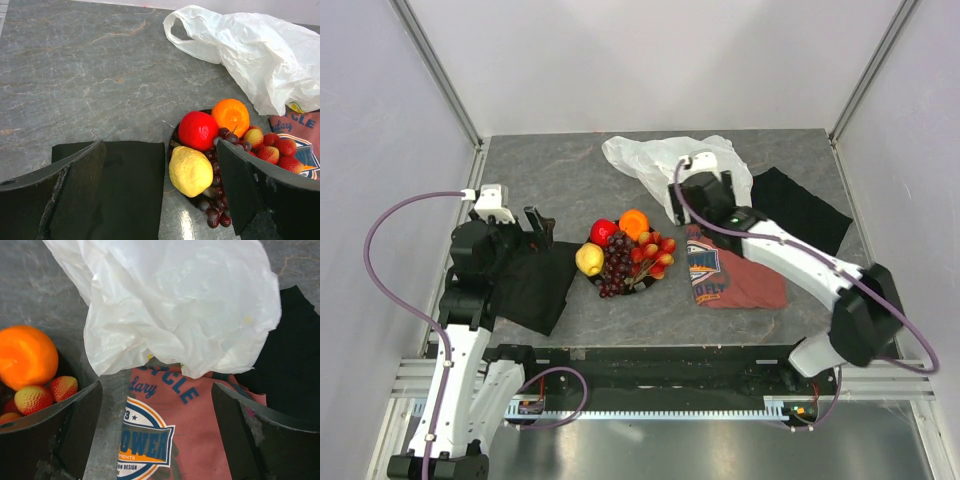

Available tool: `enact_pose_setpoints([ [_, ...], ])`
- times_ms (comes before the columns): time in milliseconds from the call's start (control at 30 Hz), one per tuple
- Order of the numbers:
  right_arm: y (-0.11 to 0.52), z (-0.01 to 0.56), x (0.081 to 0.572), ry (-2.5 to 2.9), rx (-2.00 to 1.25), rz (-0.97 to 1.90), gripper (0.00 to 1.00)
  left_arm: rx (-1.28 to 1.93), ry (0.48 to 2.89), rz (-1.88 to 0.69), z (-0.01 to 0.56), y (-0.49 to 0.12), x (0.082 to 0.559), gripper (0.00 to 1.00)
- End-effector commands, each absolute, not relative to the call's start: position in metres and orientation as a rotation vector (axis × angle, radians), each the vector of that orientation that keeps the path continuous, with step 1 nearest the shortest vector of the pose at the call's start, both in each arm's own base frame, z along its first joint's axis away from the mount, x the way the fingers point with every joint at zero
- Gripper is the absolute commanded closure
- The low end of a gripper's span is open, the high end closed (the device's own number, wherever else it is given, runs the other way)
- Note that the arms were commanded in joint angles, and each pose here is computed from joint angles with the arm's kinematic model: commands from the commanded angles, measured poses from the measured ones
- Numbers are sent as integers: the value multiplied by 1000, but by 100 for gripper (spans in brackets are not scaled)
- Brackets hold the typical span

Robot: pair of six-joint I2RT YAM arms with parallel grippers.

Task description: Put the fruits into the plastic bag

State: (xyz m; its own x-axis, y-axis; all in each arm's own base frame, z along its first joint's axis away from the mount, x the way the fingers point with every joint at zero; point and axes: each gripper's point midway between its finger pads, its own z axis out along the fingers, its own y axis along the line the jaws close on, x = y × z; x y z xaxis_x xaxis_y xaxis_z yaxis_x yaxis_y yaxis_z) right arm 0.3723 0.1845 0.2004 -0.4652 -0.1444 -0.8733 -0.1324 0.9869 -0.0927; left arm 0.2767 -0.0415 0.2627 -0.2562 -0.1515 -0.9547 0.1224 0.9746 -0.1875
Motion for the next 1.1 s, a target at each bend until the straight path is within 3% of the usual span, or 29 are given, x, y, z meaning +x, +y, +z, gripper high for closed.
enact_pose_setpoints([
  [0, 200, 200, 393, 2017, -219, -232, 2, 25, 1822, -238, 259, -42, 279, 1],
  [300, 237, 172, 432, 2030, -280, -364, 2, 26, 1866, -222, 250, -39, 283, 1],
  [967, 236, 132, 420, 1958, -238, -652, 2, 9, 1899, -182, 243, -33, 285, 1],
  [1067, 230, 129, 424, 1934, -233, -720, 8, 10, 1896, -181, 243, -33, 284, 1],
])
